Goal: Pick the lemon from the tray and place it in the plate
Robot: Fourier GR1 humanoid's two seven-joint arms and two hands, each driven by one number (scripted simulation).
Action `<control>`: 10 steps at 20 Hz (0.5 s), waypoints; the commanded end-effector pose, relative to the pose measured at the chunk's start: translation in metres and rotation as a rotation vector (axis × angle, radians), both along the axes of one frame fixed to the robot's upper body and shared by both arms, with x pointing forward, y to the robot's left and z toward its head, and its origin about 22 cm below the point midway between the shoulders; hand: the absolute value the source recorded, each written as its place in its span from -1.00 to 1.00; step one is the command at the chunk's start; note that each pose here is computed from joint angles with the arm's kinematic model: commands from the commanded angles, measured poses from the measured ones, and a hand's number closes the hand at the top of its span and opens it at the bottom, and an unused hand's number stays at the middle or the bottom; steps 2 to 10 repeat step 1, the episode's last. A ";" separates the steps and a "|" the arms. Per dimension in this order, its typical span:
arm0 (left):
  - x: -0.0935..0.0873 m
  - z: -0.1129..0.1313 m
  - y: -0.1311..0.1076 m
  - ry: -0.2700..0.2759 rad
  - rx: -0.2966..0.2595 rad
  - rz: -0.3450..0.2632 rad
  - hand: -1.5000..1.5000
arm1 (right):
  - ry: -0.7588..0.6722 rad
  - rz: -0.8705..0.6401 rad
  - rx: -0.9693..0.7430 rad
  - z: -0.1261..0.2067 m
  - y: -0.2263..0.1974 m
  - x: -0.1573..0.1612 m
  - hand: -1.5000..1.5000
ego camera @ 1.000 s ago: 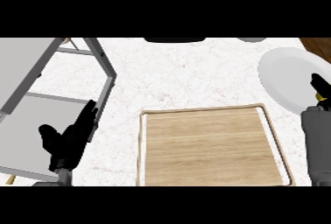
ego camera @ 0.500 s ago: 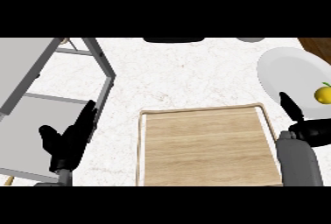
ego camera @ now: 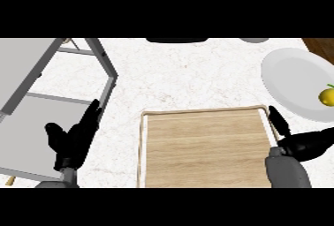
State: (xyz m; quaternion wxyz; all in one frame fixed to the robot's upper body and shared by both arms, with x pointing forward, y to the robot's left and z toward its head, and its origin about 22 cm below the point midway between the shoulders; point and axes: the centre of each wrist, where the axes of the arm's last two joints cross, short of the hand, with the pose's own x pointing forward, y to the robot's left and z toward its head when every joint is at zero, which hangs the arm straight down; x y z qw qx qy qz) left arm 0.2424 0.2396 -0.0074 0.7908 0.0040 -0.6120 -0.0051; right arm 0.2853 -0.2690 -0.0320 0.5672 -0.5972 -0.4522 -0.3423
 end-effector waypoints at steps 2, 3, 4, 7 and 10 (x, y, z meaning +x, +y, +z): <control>-0.018 -0.027 -0.006 0.133 -0.003 0.010 0.00 | -0.008 -0.047 0.008 0.009 -0.007 0.003 -1.00; -0.018 -0.027 -0.006 0.133 -0.003 0.010 0.00 | -0.008 -0.047 0.008 0.009 -0.007 0.003 -1.00; -0.018 -0.027 -0.006 0.133 -0.003 0.010 0.00 | -0.008 -0.047 0.008 0.009 -0.007 0.003 -1.00; -0.018 -0.027 -0.006 0.133 -0.003 0.010 0.00 | -0.008 -0.047 0.008 0.009 -0.007 0.003 -1.00; -0.018 -0.027 -0.006 0.133 -0.003 0.010 0.00 | -0.008 -0.047 0.008 0.009 -0.007 0.003 -1.00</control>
